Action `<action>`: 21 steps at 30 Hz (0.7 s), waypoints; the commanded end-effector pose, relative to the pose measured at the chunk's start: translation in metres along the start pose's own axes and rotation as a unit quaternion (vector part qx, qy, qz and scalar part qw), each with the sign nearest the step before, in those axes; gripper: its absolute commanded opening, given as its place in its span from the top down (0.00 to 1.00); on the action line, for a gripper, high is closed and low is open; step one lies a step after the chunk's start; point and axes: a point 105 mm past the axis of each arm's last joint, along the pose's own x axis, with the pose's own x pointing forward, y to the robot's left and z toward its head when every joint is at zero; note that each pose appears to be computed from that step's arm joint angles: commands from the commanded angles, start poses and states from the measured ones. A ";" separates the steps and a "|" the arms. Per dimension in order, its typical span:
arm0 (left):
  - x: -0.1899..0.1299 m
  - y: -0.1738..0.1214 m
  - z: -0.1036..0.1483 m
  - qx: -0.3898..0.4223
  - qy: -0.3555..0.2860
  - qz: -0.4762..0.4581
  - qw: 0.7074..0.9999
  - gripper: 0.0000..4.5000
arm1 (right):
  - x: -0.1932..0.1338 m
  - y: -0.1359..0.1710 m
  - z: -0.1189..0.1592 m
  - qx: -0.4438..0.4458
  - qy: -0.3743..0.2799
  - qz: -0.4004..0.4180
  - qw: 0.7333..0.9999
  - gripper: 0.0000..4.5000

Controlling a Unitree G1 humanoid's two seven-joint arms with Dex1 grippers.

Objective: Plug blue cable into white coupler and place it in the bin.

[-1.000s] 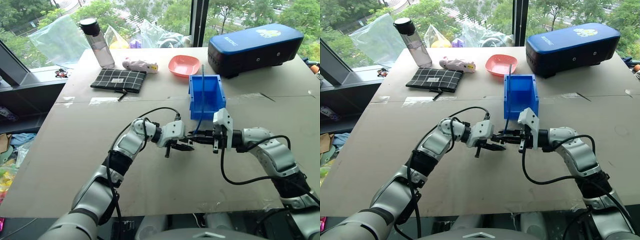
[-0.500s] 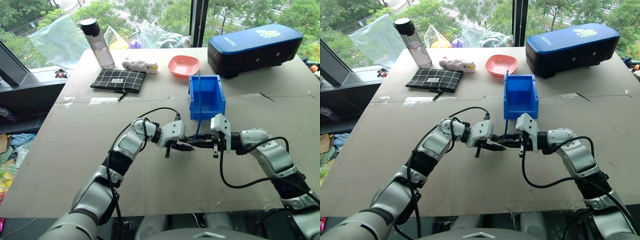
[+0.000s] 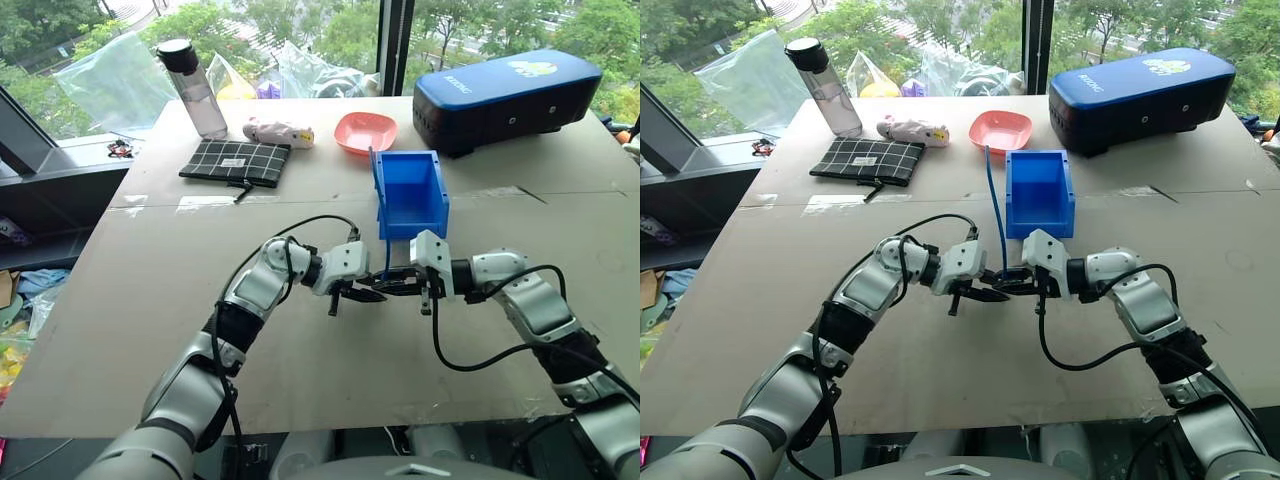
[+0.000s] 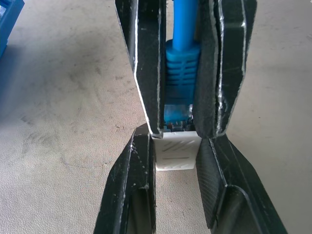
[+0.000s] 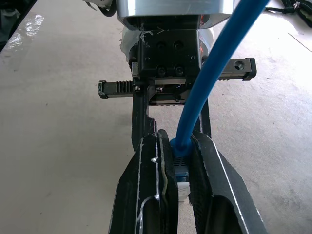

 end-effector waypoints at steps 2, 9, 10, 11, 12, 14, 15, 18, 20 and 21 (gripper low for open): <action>-0.004 -0.007 0.006 -0.019 -0.012 -0.003 1.000 0.65 | -0.002 -0.004 -0.015 0.036 0.012 -0.026 0.999 1.00; -0.042 0.001 0.024 -0.074 -0.080 0.134 0.985 0.01 | -0.028 -0.018 0.026 0.091 -0.105 -0.110 0.984 1.00; -0.051 -0.003 0.027 -0.088 -0.090 0.151 0.980 0.01 | -0.035 -0.020 0.037 0.113 -0.132 -0.119 0.977 1.00; -0.060 -0.007 0.031 -0.099 -0.104 0.171 0.975 0.01 | -0.042 -0.026 0.049 0.139 -0.161 -0.129 0.968 1.00; -0.068 -0.009 0.035 -0.100 -0.111 0.200 0.968 0.01 | -0.049 -0.031 0.059 0.154 -0.183 -0.138 0.961 1.00; -0.078 -0.010 0.043 -0.108 -0.128 0.246 0.955 0.01 | -0.058 -0.044 0.070 0.168 -0.194 -0.164 0.952 1.00; -0.082 -0.009 0.047 -0.114 -0.141 0.267 0.946 0.01 | -0.062 -0.054 0.073 0.172 -0.192 -0.184 0.949 1.00; -0.092 -0.008 0.068 -0.111 -0.187 0.317 0.923 0.01 | -0.075 -0.100 0.082 0.208 -0.183 -0.257 0.926 1.00; -0.092 -0.011 0.075 -0.107 -0.190 0.323 0.921 0.01 | -0.077 -0.120 0.082 0.239 -0.174 -0.275 0.915 1.00; -0.093 -0.012 0.078 -0.106 -0.191 0.323 0.921 0.01 | -0.074 -0.130 0.076 0.256 -0.152 -0.281 0.913 1.00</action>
